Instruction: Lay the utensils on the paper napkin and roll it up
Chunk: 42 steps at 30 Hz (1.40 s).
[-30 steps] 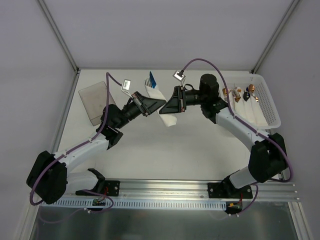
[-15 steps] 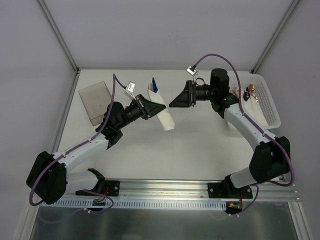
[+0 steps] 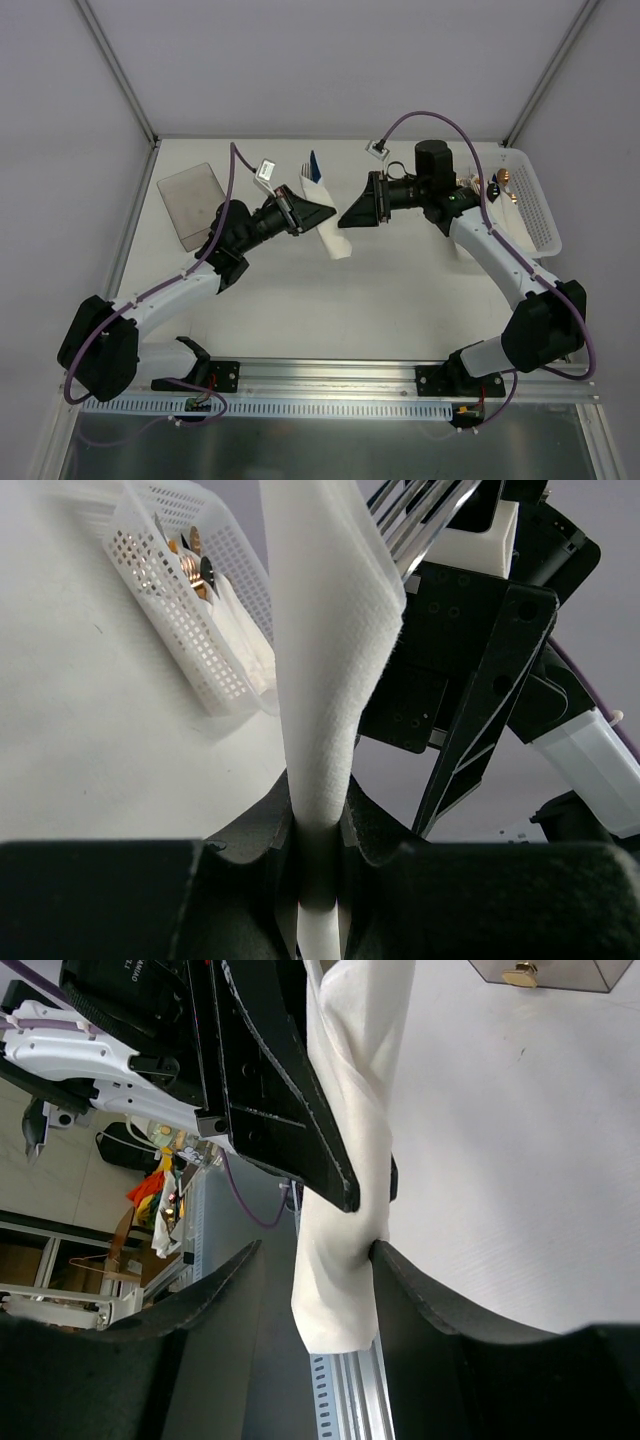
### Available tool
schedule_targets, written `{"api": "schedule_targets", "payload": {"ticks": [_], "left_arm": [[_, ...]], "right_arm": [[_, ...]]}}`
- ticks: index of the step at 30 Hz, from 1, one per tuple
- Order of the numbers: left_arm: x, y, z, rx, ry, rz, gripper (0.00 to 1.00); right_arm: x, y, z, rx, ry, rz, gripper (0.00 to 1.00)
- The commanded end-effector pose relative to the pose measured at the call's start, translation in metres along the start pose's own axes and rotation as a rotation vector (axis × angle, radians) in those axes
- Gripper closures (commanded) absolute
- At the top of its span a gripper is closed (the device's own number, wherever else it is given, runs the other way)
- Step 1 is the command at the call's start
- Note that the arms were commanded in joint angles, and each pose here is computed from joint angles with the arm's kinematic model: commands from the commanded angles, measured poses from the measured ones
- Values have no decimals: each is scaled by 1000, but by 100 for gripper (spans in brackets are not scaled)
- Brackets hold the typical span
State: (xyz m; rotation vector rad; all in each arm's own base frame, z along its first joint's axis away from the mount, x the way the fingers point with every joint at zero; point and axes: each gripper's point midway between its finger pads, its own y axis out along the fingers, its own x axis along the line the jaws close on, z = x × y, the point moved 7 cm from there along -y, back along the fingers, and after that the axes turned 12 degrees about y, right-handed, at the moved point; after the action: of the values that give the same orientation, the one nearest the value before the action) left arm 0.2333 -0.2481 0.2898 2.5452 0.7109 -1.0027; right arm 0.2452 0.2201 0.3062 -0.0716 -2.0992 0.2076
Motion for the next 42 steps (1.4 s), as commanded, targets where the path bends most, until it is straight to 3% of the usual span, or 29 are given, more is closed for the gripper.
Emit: {"api": "schedule_targets", "payload": {"ticks": [1, 32, 42], "left_arm": [[-35, 8, -26, -76, 37, 184, 100], [-40, 15, -29, -81, 13, 224, 100], [-40, 16, -29, -72, 12, 228, 100]], "right_arm": [[19, 0, 0, -5, -83, -9, 50], [5, -4, -12, -46, -74, 65, 51], [1, -14, -21, -81, -122, 145, 46]]}}
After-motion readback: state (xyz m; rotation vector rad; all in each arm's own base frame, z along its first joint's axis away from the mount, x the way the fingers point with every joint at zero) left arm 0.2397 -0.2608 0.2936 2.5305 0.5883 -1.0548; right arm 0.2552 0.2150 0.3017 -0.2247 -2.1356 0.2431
